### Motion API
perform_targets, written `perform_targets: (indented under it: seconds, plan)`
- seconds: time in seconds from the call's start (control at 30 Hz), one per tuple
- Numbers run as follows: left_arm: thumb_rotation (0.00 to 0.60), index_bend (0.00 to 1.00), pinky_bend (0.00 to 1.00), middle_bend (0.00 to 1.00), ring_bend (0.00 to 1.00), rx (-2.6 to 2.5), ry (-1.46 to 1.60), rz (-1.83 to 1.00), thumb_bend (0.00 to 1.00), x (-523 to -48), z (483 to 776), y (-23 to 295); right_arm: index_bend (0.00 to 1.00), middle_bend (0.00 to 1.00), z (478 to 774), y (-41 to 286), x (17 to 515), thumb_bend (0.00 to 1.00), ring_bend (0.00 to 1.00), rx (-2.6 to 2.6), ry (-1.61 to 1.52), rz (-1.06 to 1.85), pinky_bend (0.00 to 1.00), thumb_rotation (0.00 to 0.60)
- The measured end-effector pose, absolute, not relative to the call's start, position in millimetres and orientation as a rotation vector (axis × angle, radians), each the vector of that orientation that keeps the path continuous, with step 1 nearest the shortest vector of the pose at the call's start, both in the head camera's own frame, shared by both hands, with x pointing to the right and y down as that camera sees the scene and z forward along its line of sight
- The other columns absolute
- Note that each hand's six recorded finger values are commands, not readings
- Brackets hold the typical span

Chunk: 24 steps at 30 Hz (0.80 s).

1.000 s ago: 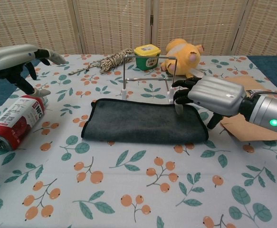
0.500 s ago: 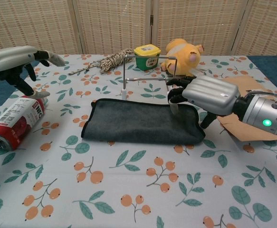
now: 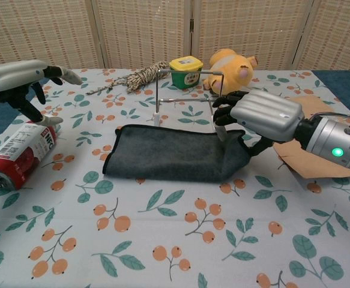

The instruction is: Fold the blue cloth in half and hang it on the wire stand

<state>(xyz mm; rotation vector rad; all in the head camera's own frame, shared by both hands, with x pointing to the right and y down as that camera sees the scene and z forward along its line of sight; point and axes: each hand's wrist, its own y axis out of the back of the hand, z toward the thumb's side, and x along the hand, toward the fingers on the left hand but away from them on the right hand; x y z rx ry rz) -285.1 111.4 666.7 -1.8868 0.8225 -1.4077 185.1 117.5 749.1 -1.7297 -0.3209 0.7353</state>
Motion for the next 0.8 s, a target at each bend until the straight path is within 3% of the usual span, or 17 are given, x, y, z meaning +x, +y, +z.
perform_targets:
  seconds: [0.27,0.8]
  plan:
    - [0.600,0.15,0.35,0.13,0.14,-1.891,0.817,-1.416,0.28,-285.4,668.2,111.6,0.56,0.38,750.7,120.1,185.5,0.35,0.18,-1.734,-0.315,0.734,0.15,0.600]
    - [0.600,0.15,0.36,0.12,0.13,-1.919,0.801,-1.433,0.28,-284.1,670.9,114.0,0.57,0.39,759.0,131.2,199.5,0.35,0.19,-1.733,-0.266,0.772,0.15,0.600]
